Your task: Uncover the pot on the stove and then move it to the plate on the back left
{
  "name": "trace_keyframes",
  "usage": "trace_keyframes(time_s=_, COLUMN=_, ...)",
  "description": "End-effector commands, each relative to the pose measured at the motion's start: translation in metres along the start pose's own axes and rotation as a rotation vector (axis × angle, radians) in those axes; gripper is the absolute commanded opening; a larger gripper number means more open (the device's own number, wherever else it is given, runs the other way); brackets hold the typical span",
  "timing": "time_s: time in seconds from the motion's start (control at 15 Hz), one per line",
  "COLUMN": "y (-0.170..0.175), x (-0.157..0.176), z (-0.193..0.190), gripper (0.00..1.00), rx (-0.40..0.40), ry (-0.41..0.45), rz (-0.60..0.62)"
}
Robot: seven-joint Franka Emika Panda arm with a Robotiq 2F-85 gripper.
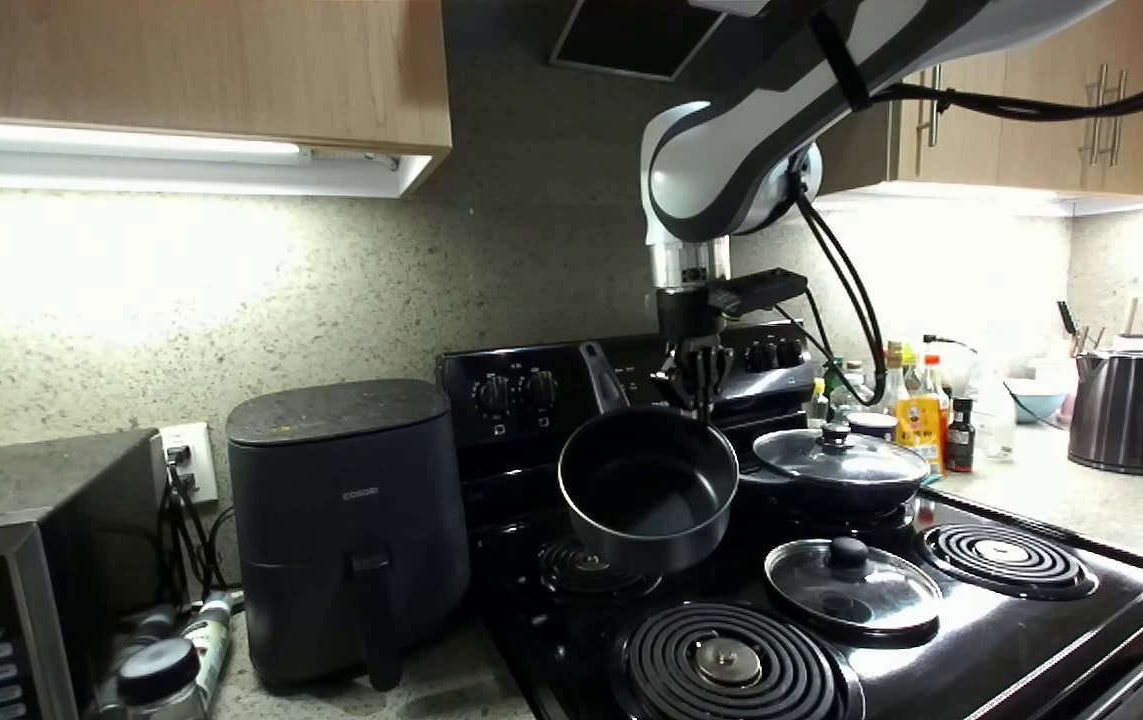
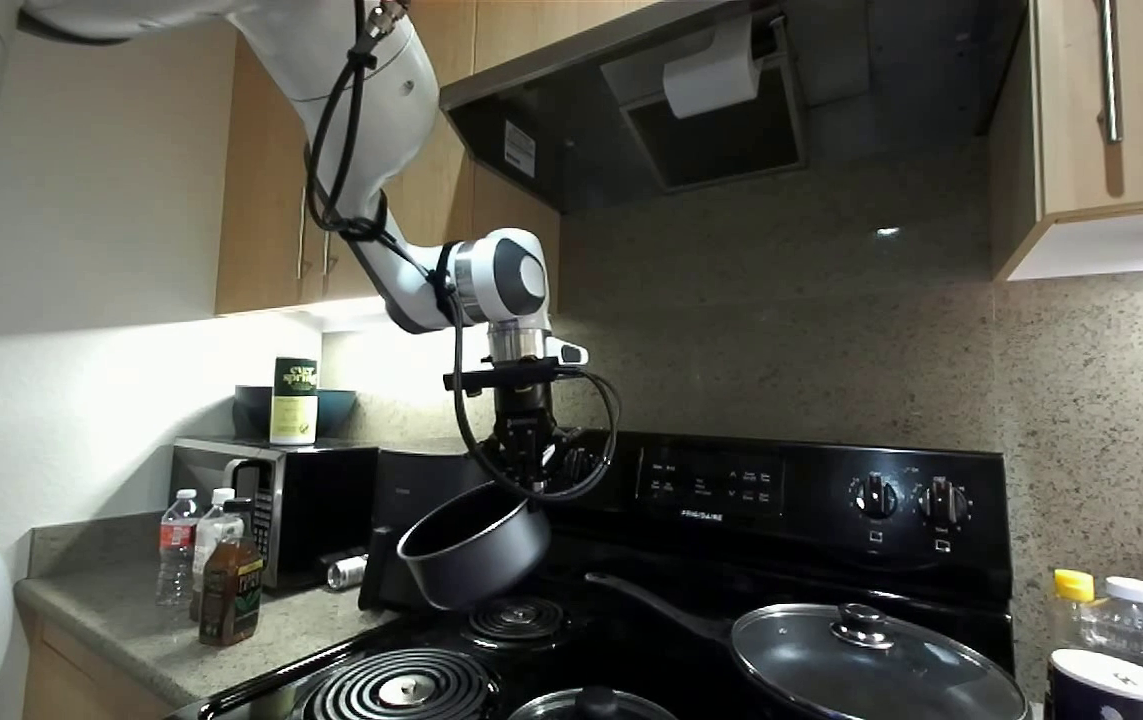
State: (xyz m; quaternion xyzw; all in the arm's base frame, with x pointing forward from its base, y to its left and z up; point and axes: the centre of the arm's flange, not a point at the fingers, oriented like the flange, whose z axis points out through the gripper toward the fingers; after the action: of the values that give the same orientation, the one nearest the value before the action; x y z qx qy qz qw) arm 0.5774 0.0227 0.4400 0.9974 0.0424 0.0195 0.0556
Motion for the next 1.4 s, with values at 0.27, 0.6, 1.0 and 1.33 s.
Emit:
trace_keyframes(time_s=0.27, y=-0.033, x=0.041, z=0.042, gripper=0.02, rx=-0.006, ry=-0.002, rz=0.216)
trace_keyframes(time_s=0.6, y=-0.058, x=0.062, z=0.062, gripper=0.02, rx=-0.025, ry=-0.006, rz=0.275)
trace_keyframes(time_s=1.0, y=-0.017, x=0.046, z=0.071, gripper=0.02, rx=-0.032, ry=-0.083, rz=0.426)
trace_keyframes(time_s=1.33, y=0.023, x=0.041, z=0.103, gripper=0.02, rx=0.084, ry=-0.203, rz=0.499)
